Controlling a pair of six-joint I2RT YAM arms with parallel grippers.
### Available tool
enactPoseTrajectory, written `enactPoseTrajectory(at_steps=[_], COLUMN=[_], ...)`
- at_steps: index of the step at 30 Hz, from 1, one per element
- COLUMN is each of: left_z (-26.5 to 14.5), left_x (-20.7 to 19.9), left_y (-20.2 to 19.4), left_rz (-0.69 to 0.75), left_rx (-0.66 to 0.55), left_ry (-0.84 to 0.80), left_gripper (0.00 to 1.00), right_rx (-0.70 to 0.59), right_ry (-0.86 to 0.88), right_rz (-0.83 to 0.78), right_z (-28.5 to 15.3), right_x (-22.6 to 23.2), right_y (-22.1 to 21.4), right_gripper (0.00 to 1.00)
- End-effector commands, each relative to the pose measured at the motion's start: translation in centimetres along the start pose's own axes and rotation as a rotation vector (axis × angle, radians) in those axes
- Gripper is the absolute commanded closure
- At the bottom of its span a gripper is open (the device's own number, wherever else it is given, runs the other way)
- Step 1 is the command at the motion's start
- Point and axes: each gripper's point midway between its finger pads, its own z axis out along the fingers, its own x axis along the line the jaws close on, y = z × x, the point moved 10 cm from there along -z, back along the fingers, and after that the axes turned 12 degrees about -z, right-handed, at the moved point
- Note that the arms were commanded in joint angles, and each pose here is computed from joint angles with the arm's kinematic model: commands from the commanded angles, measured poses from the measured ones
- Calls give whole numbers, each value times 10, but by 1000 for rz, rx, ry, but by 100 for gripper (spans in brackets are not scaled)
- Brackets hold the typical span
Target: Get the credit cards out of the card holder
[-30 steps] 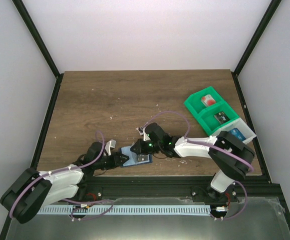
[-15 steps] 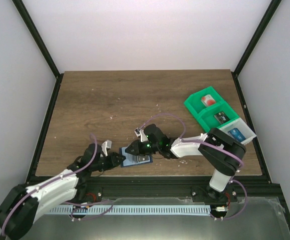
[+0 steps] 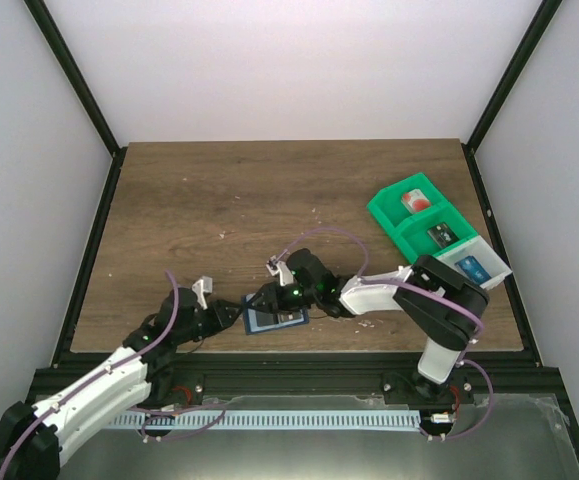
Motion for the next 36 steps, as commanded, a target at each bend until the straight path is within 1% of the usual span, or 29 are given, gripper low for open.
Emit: enactPoseTrajectory(at_steps=[1,2,4,7,12,17,22,28,36], left_z=[1,2,5,11,22,32,44,49,49], left_x=[-15,-16,-18,-22,-27,-24,-13,5,11], left_y=[2,2,2,2,3,3,1,0,-2], left_rz=[31,37,50,75,97,88,69,60,51], left_rx=[24,34,54,96,138,164,210,206,208], left_ry=[-76,-80,-92,-113,-115,-126,-43,59,71], left_gripper=[67,70,79,89,100,100,100,100,100], right_rx=[-39,-44,-57,-78,-77,-67,-49,-30,-15], right_ry=[-67,-94,-132,-192,-207,-217,-210,-205,-194], right_rz=[-62,-61,-67,-76,-45,-37,-29,-15,-7], right_z=[-19,-24,-33,-45,-53,-51,-45,-37,-32], right_x=[14,11,8,5,-10,-17,-21,-29,-33], right_y=[11,10,9,7,0,-3,-3,-6,-8], right_gripper=[59,59,61,62,67,68,68,68,68])
